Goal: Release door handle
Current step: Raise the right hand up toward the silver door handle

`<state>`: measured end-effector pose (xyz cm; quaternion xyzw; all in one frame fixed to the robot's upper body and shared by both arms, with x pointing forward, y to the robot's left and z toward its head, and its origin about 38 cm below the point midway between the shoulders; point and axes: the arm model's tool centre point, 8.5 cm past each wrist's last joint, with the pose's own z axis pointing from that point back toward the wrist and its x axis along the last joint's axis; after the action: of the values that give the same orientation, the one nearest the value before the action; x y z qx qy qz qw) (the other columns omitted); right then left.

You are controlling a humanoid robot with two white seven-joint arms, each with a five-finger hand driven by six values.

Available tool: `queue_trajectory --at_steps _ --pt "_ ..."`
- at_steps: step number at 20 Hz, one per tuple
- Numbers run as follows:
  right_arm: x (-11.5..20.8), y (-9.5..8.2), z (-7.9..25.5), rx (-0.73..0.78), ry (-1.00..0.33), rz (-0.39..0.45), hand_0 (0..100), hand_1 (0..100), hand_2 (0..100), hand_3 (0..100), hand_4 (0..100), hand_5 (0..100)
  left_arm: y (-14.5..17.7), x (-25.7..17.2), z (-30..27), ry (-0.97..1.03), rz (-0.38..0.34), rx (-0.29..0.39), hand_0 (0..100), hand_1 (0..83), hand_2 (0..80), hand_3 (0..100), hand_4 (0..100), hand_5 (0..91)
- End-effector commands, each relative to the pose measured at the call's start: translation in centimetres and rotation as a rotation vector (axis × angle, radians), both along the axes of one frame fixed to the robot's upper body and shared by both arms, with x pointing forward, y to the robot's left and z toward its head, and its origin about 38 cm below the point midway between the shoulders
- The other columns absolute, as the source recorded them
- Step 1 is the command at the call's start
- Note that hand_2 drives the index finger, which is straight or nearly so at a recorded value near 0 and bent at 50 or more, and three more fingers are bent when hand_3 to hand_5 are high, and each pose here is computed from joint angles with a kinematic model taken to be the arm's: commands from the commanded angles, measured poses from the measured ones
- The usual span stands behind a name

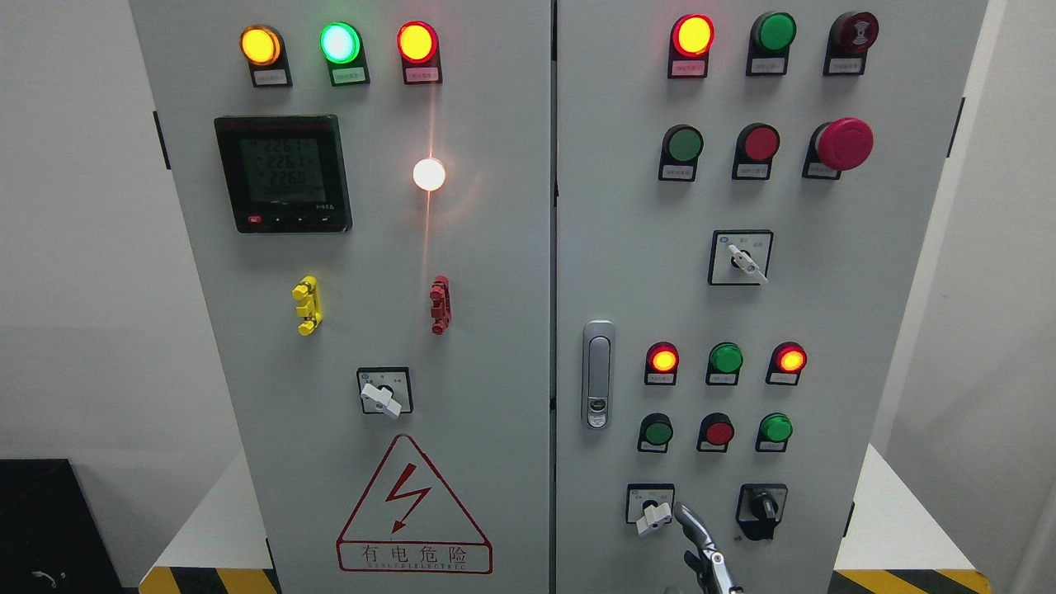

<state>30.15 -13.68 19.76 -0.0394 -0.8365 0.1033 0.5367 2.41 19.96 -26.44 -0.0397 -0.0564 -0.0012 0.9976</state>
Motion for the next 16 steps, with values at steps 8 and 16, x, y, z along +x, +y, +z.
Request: queue_trajectory --at_steps 8,16 --pt "1.1 0.9 2.2 -0.349 -0.145 -0.206 47 34 0 97 100 100 0.0 -1.3 0.0 0.020 0.002 0.000 12 55.6 0.0 0 0 0.0" --pt "2.8 3.6 2.8 -0.589 -0.210 -0.301 47 32 2 100 100 100 0.0 -1.3 0.0 0.020 0.002 0.000 12 55.6 0.0 0 0 0.0"
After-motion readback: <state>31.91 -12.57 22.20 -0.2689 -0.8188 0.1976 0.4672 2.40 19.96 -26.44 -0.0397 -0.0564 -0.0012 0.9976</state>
